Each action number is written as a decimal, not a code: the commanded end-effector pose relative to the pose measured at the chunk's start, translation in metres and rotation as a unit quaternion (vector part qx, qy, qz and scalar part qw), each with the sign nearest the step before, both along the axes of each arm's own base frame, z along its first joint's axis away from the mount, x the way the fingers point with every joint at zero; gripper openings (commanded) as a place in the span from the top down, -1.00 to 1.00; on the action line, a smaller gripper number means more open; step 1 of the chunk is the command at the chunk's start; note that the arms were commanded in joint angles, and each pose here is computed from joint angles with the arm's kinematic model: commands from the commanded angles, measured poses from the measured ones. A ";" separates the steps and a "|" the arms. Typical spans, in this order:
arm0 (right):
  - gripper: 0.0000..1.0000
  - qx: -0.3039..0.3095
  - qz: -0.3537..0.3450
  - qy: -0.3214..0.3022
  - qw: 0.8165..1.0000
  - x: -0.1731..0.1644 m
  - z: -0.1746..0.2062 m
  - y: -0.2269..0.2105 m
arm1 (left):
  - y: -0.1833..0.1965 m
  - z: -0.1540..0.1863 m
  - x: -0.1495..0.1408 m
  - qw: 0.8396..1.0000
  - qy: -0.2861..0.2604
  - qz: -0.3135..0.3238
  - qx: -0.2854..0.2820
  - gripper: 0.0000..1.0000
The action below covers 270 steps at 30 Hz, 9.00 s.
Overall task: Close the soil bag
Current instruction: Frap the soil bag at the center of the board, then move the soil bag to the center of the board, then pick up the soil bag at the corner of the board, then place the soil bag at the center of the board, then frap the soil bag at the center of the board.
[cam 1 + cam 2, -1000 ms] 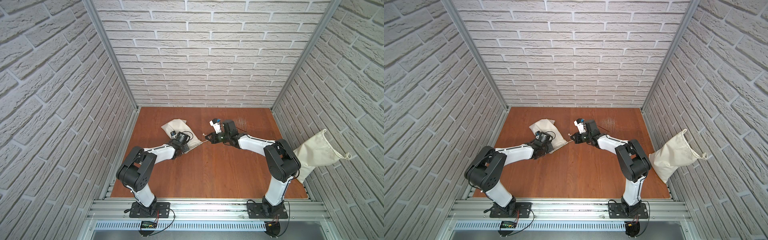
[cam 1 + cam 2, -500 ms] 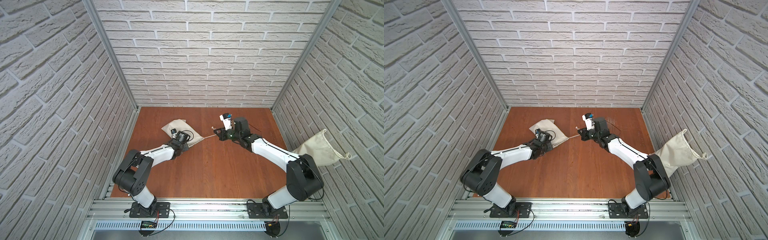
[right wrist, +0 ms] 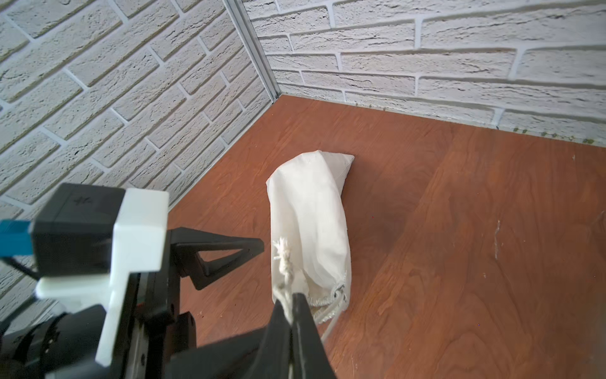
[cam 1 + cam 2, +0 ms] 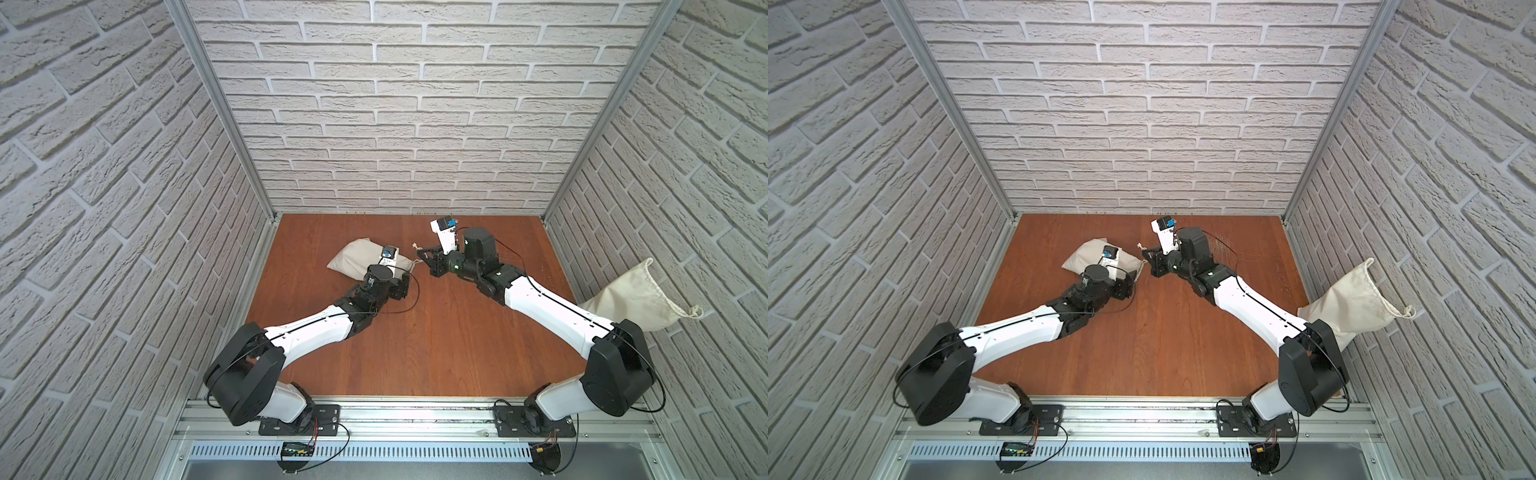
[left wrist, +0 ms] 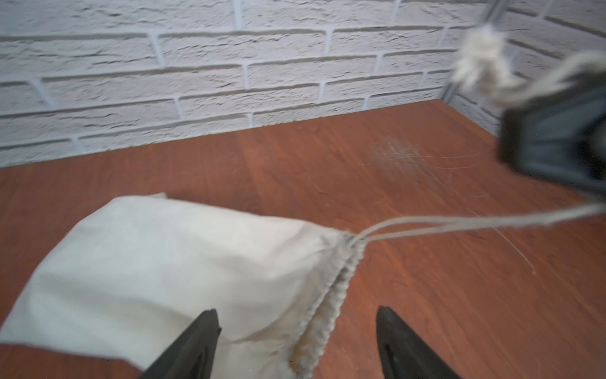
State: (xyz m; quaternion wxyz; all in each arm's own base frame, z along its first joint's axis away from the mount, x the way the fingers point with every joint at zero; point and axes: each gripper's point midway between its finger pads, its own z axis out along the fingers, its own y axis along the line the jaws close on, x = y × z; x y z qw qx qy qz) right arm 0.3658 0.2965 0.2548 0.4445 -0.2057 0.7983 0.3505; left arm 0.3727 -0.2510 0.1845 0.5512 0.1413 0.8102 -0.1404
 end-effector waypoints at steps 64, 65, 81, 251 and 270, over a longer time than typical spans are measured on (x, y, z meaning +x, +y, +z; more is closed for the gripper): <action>0.69 -0.143 -0.370 0.111 0.911 -0.012 -0.021 -0.251 | 0.082 -0.154 0.038 0.914 0.252 0.275 0.160 0.84; 0.54 -0.161 -0.384 0.105 0.903 -0.016 -0.015 -0.260 | 0.078 -0.159 0.040 0.914 0.258 0.273 0.151 0.80; -0.96 -0.372 -0.689 0.053 0.620 -0.085 0.105 -0.468 | 0.086 -0.083 0.066 0.949 0.225 0.217 0.046 -0.96; 0.94 0.019 -0.123 -0.040 0.991 -0.014 0.090 -0.075 | -0.077 0.095 -0.028 0.962 -0.154 -0.216 0.063 -0.37; 0.94 0.019 -0.132 -0.047 0.990 -0.018 0.096 -0.081 | -0.146 0.095 -0.008 0.931 -0.151 -0.331 0.030 0.08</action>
